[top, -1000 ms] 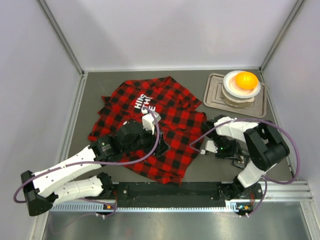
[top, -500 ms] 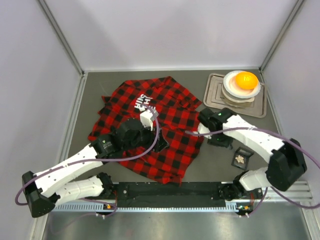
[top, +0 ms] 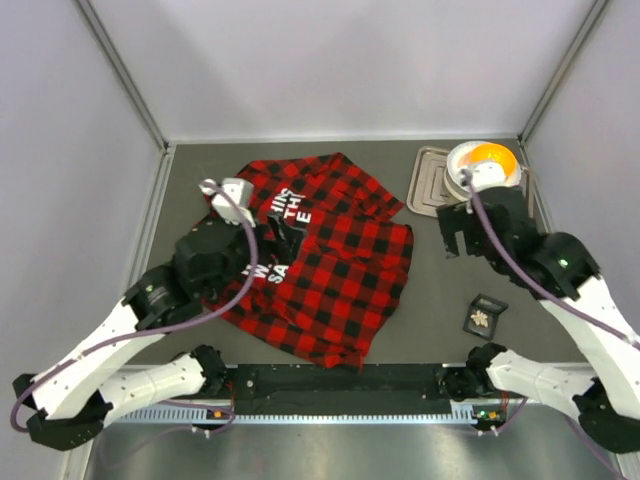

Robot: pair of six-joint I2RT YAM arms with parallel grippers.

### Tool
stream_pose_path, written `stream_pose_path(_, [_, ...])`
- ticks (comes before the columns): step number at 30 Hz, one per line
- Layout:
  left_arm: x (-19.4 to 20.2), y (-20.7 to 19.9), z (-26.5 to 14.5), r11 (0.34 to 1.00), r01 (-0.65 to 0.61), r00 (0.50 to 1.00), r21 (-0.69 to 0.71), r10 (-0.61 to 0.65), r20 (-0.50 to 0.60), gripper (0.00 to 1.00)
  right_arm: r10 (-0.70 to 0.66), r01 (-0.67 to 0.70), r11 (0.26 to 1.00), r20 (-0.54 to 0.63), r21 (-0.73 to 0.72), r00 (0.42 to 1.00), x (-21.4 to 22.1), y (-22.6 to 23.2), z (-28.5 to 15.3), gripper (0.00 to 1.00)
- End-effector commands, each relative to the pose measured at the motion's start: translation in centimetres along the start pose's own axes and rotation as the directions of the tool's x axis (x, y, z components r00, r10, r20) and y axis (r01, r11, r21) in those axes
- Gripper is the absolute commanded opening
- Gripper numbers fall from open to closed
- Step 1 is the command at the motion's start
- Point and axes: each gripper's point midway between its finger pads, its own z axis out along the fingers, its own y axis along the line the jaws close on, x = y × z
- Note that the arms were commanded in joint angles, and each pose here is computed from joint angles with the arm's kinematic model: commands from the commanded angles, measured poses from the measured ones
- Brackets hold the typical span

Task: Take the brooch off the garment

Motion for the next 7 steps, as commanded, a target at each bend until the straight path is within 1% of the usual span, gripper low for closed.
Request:
stream_pose_path(1, [-7.7, 1.2, -3.6, 0.998, -0.015, 0.964, -0.067, 0.032, 0.262, 0.98, 0.370, -0.356, 0.929, 0.207, -0.100, 0.906, -4.1, -1.1, -4.3, 0.99])
stream_pose_path(2, [-9.7, 1.4, -4.9, 0.997, 0.021, 0.948, -0.077, 0.004, 0.319, 0.98, 0.390, -0.354, 0.918, 0.254, -0.176, 0.885, -4.7, -0.9, -5.7, 0.99])
stream_pose_path(4, [-11.2, 1.0, -6.0, 0.997, 0.041, 0.934, -0.058, -0.018, 0.358, 0.98, 0.400, -0.347, 0.914, 0.318, -0.212, 0.860, -4.9, -1.6, -7.2, 0.99])
stream_pose_path(5, [-12.4, 0.7, -6.9, 0.998, 0.054, 0.922, -0.043, -0.033, 0.387, 0.98, 0.442, -0.380, 0.896, 0.375, -0.231, 0.815, -5.3, -2.5, -8.4, 0.99])
stream_pose_path(6, [-13.0, 0.6, -7.2, 0.999, 0.042, 0.915, -0.035, -0.024, 0.403, 0.98, 0.491, -0.430, 0.871, 0.391, -0.238, 0.779, -5.5, -3.1, -9.0, 0.99])
stream_pose_path(7, [-13.6, 0.3, -7.6, 0.999, 0.033, 0.906, -0.023, -0.020, 0.422, 0.98, 0.501, -0.434, 0.865, 0.409, -0.251, 0.763, -5.7, -3.5, -9.6, 0.99])
